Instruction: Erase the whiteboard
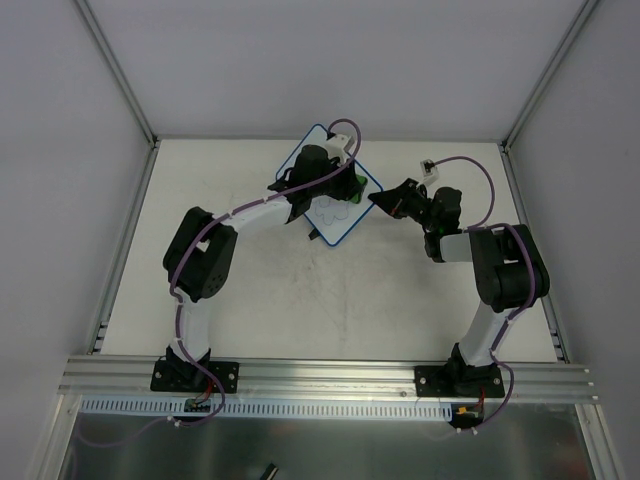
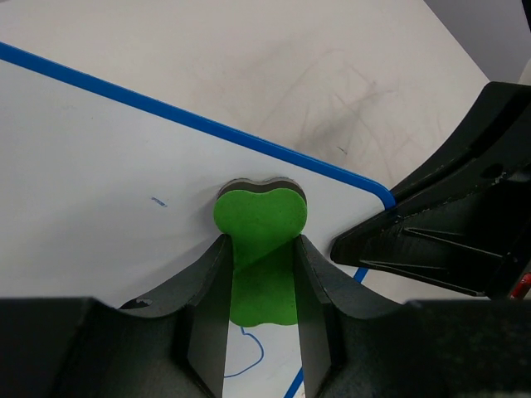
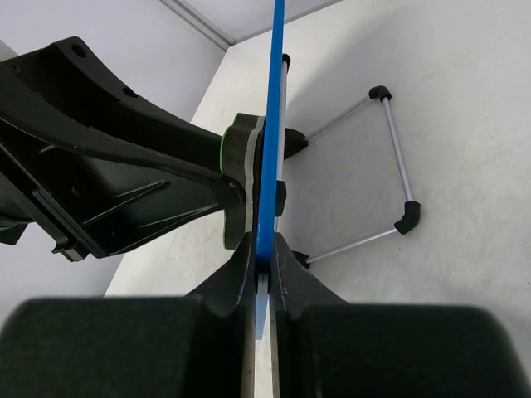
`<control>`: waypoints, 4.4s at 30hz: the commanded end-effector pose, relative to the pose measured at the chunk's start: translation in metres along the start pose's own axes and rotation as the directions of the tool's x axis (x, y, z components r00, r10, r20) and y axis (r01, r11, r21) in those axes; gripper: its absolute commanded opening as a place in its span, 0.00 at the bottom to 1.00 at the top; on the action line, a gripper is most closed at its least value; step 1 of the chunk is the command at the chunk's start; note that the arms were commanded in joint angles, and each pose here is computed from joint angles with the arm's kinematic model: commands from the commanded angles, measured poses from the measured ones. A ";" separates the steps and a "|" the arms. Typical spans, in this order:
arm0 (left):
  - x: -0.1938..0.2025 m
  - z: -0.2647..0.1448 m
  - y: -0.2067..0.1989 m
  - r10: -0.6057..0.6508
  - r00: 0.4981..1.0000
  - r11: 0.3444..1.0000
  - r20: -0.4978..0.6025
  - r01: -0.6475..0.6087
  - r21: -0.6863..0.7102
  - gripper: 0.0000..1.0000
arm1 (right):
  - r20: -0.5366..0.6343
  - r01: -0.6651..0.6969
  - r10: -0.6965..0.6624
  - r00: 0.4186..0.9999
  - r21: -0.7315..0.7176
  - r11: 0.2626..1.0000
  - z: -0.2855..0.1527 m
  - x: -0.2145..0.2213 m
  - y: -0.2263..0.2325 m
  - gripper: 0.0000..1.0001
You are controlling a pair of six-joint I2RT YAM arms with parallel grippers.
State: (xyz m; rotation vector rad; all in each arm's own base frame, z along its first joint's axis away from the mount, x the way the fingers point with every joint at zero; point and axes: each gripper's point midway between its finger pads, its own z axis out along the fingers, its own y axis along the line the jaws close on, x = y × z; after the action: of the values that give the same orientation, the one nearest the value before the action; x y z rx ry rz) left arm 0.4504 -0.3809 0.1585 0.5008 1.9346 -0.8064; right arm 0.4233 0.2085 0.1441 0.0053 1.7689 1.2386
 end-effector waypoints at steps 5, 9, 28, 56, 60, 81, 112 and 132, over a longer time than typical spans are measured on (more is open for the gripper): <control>0.008 0.012 0.006 0.046 0.999 0.997 -0.025 -0.047 -0.057 0.00 | -0.003 0.118 -0.119 0.993 -0.108 0.987 0.007 -0.001 0.024 0.00; 0.009 0.018 0.030 0.029 0.999 0.991 -0.029 -0.033 -0.133 0.00 | -0.004 0.119 -0.120 0.993 -0.108 0.987 0.007 0.000 0.024 0.00; 0.062 -0.025 0.150 -0.342 0.939 0.844 -0.022 0.297 -0.447 0.00 | -0.003 0.121 -0.122 0.993 -0.110 0.987 0.007 0.000 0.025 0.00; 0.109 -0.055 0.147 -0.593 0.803 0.748 -0.064 0.519 -0.413 0.00 | -0.004 0.114 -0.115 0.993 -0.108 0.988 0.008 -0.001 0.024 0.00; 0.098 -0.054 0.131 -0.536 0.843 0.792 -0.055 0.479 -0.380 0.00 | -0.005 0.110 -0.111 0.994 -0.107 0.988 0.008 -0.001 0.023 0.00; 0.055 -0.017 0.010 -0.148 0.984 0.987 -0.095 0.140 -0.085 0.00 | -0.006 0.109 -0.111 0.994 -0.111 0.988 0.008 -0.001 0.024 0.00; 0.070 -0.022 0.005 -0.066 0.993 0.980 -0.103 0.045 -0.193 0.00 | -0.003 0.111 -0.112 0.994 -0.116 0.987 0.007 -0.002 0.026 0.00; 0.121 -0.062 0.105 -0.388 0.915 0.849 -0.110 0.308 -0.430 0.00 | 0.007 0.104 -0.104 0.995 -0.117 0.988 0.005 -0.004 0.025 0.00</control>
State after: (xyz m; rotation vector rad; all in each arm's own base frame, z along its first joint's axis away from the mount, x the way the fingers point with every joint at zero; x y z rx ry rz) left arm 0.4411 -0.2897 0.0839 0.0703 2.1831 -0.6411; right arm 0.4242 0.2077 0.1441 0.0101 1.7652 1.2410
